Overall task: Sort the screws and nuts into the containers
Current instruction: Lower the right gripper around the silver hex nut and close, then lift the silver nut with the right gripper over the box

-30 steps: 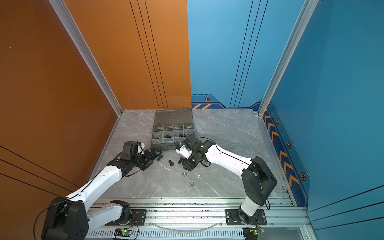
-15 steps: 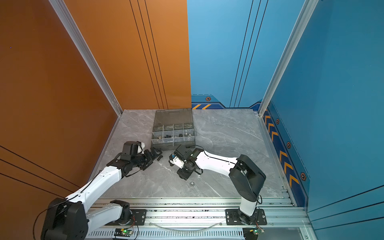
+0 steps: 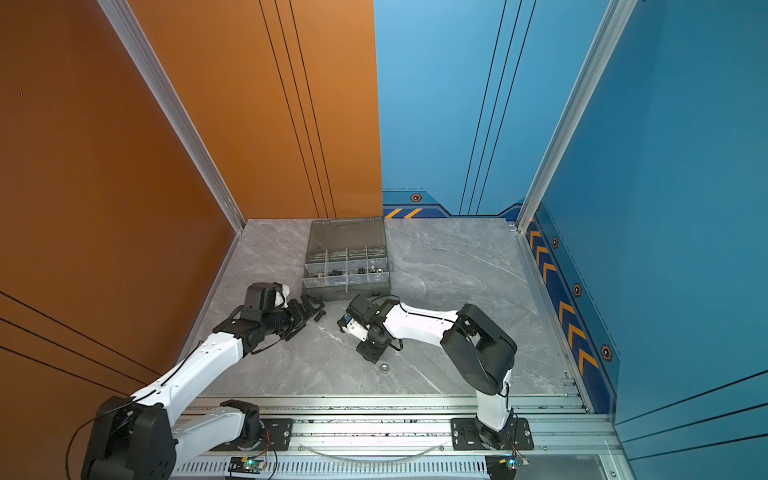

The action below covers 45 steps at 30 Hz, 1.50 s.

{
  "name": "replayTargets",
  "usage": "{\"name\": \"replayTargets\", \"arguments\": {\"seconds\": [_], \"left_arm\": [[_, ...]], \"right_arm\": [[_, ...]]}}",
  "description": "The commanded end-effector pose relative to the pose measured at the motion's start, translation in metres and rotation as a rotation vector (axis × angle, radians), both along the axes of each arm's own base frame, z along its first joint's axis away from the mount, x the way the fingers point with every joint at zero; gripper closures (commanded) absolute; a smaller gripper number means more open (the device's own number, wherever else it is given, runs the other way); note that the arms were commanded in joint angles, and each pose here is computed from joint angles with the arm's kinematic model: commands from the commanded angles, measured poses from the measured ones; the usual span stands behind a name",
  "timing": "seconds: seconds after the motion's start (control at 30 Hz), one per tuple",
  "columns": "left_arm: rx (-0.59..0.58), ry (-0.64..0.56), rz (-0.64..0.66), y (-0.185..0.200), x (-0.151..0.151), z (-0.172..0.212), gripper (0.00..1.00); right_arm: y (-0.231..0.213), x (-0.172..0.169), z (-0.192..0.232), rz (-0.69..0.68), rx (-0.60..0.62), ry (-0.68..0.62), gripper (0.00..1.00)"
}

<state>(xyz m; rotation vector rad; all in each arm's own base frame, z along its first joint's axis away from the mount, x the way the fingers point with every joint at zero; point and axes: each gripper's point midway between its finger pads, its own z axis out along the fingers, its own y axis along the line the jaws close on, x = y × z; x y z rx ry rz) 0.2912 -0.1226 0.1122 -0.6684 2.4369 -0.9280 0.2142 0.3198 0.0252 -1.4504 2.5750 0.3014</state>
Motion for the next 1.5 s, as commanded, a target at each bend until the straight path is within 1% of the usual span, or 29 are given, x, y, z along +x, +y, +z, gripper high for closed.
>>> {"name": "replayTargets", "arguments": {"seconds": [0.0,0.37,0.5,0.6,0.7,0.77,0.83,0.93,1.1,1.2,1.3,1.4,1.47], "left_arm": [[0.009,0.013,0.003,0.002,-0.006,-0.005,0.02],[0.01,0.014,0.009,0.004,-0.007,-0.006,0.02],[0.008,0.012,0.014,0.006,-0.006,-0.005,0.02],[0.008,0.014,0.013,0.006,-0.007,-0.006,0.02],[0.007,0.013,0.016,0.007,-0.007,-0.006,0.02],[0.007,0.012,0.018,0.007,-0.008,-0.006,0.02],[0.006,0.015,0.019,0.007,-0.008,-0.007,0.02],[0.005,0.013,0.018,0.007,-0.008,-0.006,0.02],[0.004,0.011,0.018,0.008,-0.008,-0.006,0.02],[0.002,0.01,0.018,0.008,-0.009,-0.005,0.02],[0.0,0.008,0.021,0.008,-0.008,-0.005,0.02],[-0.002,0.006,0.02,0.008,-0.008,-0.004,0.02],[-0.002,0.003,0.021,0.008,-0.008,-0.003,0.02]], "right_arm": [[0.006,0.008,0.001,0.005,0.008,-0.022,0.49],[0.008,0.01,-0.009,-0.008,-0.004,-0.016,0.5],[0.006,0.009,-0.012,-0.009,-0.016,-0.011,0.54],[0.004,0.008,-0.011,-0.011,-0.021,-0.006,0.59],[0.002,0.007,-0.01,-0.01,-0.026,0.003,0.68],[0.001,0.006,-0.009,-0.012,-0.024,0.009,0.78],[0.001,0.005,-0.008,-0.014,-0.017,0.016,0.83],[0.002,0.007,-0.002,-0.023,0.0,0.019,0.9],[0.01,0.015,0.026,-0.036,0.104,0.025,0.96],[0.013,0.03,0.055,-0.049,0.19,-0.002,0.96],[0.013,0.055,0.086,-0.078,0.286,-0.041,0.96],[0.01,0.088,0.113,-0.121,0.362,-0.087,0.97],[-0.001,0.121,0.127,-0.177,0.391,-0.136,0.96]]}}
